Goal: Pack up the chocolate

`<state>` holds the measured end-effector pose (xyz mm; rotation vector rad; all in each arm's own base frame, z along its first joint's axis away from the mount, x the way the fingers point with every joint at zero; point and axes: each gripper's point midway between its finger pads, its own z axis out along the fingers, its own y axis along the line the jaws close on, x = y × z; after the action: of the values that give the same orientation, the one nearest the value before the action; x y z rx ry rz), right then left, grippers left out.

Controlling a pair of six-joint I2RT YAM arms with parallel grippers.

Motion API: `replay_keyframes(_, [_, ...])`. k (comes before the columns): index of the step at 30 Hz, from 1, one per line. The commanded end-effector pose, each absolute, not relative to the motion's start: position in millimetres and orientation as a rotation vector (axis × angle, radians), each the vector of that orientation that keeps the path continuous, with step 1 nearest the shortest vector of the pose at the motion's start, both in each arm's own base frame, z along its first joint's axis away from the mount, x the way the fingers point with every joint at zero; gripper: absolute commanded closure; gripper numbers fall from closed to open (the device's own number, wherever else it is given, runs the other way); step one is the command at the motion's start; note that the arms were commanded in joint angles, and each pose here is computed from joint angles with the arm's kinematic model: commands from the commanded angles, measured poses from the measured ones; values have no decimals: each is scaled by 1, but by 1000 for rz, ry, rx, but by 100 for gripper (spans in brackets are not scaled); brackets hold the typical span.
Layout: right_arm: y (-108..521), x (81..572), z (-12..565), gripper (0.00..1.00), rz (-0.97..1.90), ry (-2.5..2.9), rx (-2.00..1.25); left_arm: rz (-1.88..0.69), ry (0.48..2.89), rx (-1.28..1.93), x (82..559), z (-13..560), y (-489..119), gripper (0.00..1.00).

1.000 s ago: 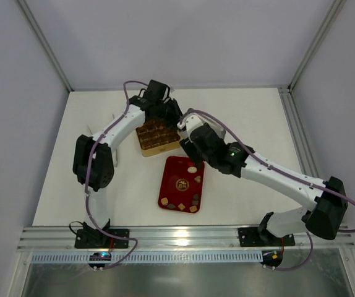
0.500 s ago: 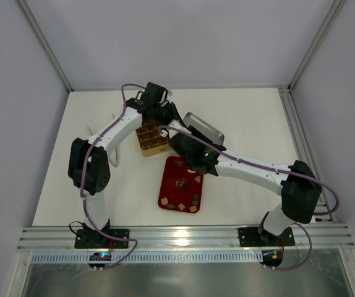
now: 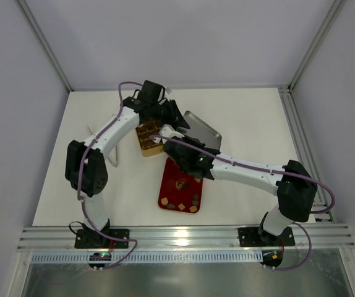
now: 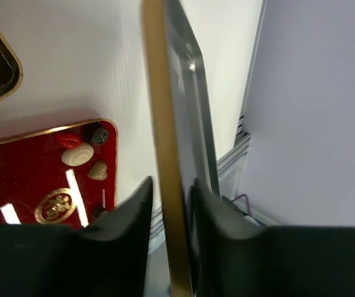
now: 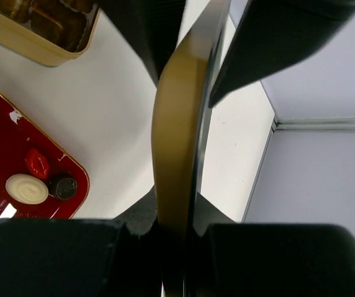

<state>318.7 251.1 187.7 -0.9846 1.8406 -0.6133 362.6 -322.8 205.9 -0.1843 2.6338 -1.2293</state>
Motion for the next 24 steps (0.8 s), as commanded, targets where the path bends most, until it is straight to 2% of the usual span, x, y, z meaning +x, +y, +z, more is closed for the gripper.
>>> replay_keyframes(1, [251,332,230,96,-603,1782,-811,-1291,2565,-97,354,237,-318,62])
replay_keyframes(3, [254,331,236,96,-591,1776,-808,-1284,2536,-89,357,246,-315,47])
replay_keyframes(4, [255,329,239,96,-570,1777,-805,-1277,2524,-91,360,248,-313,34])
replay_keyframes(7, [257,327,247,96,-531,1789,-806,-1263,2474,-123,375,261,-301,19])
replay_keyframes(13, [268,316,261,96,-368,1827,-826,-1263,2294,-219,421,312,-263,11])
replay_keyframes(19, [283,307,261,96,-217,1869,-877,-1249,2117,-299,457,364,-218,9])
replay_keyframes(24, [301,310,273,96,-36,1905,-858,-1187,2019,-365,464,388,-180,10])
